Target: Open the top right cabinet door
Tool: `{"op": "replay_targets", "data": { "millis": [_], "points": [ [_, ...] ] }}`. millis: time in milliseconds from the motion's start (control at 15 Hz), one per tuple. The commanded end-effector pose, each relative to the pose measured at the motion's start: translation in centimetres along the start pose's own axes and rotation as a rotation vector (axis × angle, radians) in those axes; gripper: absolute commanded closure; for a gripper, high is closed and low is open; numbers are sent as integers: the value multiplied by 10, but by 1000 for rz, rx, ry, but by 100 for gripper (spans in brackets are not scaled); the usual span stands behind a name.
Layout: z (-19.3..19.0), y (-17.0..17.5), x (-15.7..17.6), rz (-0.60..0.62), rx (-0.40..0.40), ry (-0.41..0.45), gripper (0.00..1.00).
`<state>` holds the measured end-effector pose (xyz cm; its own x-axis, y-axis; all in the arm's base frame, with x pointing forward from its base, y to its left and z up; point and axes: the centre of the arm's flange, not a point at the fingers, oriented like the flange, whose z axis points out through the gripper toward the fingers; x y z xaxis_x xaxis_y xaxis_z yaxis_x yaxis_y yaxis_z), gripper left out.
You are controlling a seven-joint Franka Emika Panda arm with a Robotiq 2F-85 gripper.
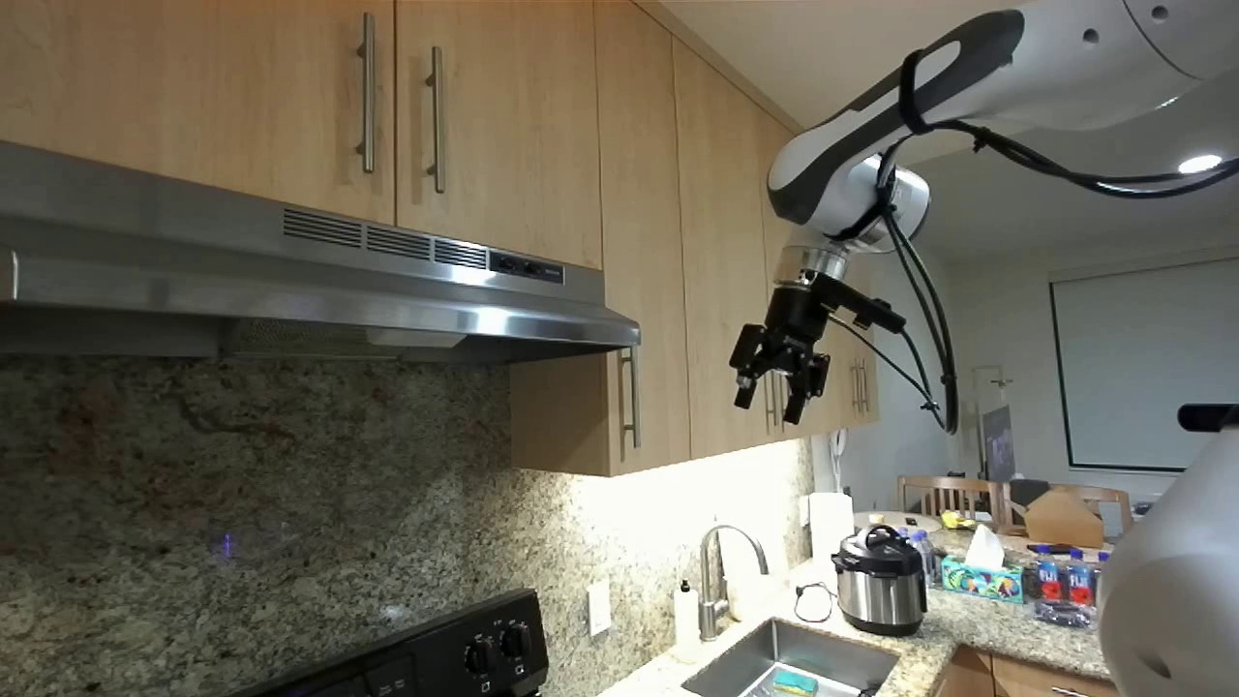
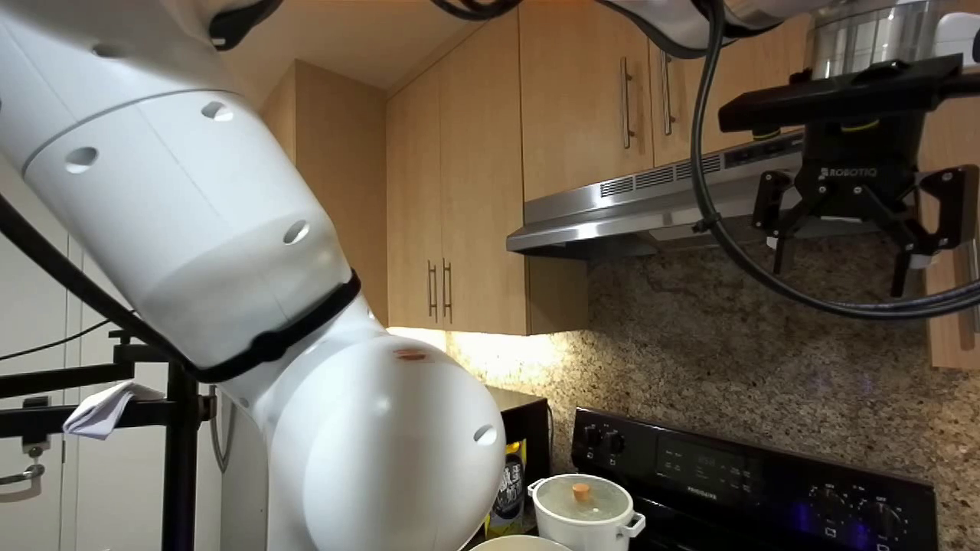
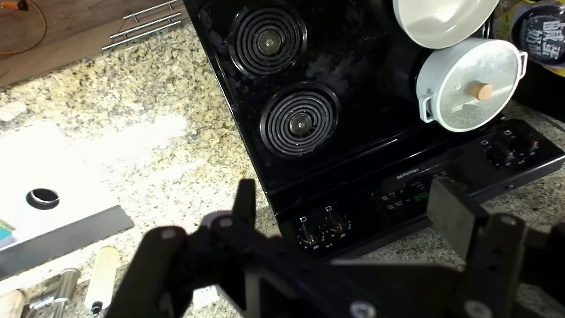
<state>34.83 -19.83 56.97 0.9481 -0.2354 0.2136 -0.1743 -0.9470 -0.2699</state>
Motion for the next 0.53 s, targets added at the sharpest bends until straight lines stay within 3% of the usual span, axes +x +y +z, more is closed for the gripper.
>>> {"op": "replay_targets", "data": {
  "millis": [0,467],
  "points": [
    [0,0,0,0,0,0,0],
    [-17,-26,4,-64,-29,45,0]
  ]
}}
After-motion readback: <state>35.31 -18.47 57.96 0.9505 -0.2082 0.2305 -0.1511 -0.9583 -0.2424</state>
